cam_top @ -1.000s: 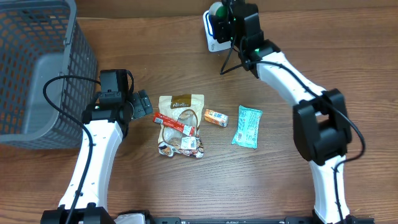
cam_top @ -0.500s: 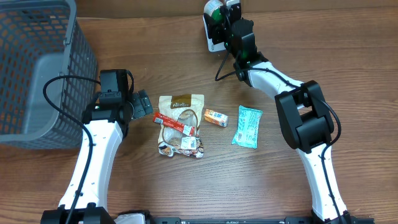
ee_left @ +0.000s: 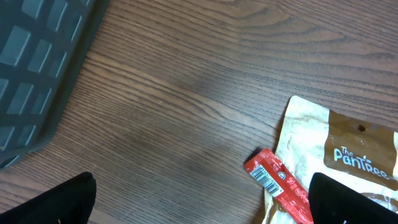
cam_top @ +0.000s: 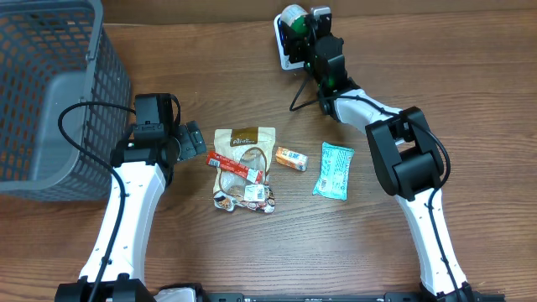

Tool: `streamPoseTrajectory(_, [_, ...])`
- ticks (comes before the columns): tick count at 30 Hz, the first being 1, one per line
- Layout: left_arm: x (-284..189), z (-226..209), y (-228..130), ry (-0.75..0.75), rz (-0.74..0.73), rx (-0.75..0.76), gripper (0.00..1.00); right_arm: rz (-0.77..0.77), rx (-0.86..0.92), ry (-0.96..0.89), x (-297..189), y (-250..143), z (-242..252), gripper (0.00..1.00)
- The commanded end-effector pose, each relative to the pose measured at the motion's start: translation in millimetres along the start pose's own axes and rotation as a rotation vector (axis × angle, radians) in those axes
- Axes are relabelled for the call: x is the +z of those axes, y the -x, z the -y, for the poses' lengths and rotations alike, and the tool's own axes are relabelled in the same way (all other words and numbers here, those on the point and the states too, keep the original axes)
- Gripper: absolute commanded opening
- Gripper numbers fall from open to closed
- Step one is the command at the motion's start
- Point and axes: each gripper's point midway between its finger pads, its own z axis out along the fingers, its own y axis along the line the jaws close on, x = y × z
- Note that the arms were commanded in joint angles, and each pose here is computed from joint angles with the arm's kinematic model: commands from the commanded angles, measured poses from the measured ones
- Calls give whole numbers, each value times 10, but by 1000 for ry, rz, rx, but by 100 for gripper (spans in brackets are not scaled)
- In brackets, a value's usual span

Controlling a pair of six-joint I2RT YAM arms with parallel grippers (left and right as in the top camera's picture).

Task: Scan the item barcode
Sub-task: 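Carry the jar to the white scanner and hold it in front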

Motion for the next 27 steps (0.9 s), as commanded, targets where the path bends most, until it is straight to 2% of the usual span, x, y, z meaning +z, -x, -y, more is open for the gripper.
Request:
streamPoseTrajectory(1, [-17,-6,46,6,12,2,100,64,23,-4,11,210,11,23])
streamPoseTrajectory(4, [-17,-6,46,6,12,2,100,135,24,15,-7,385,-33,22])
streamPoseTrajectory(8, [-17,-7,46,6,13,2,100,266,27,53,-73,703,-119,12])
streamPoseTrajectory(14, [-17,-6,46,6,12,2,100,297,53,74,-98,796,-161,10])
streamPoseTrajectory(19, [-17,-6,46,6,12,2,100,410,53,113,-252,1348,-317,9])
streamPoseTrajectory(27, [-17,-6,46,6,12,2,100,352,48,114,-534,2216,-561,9])
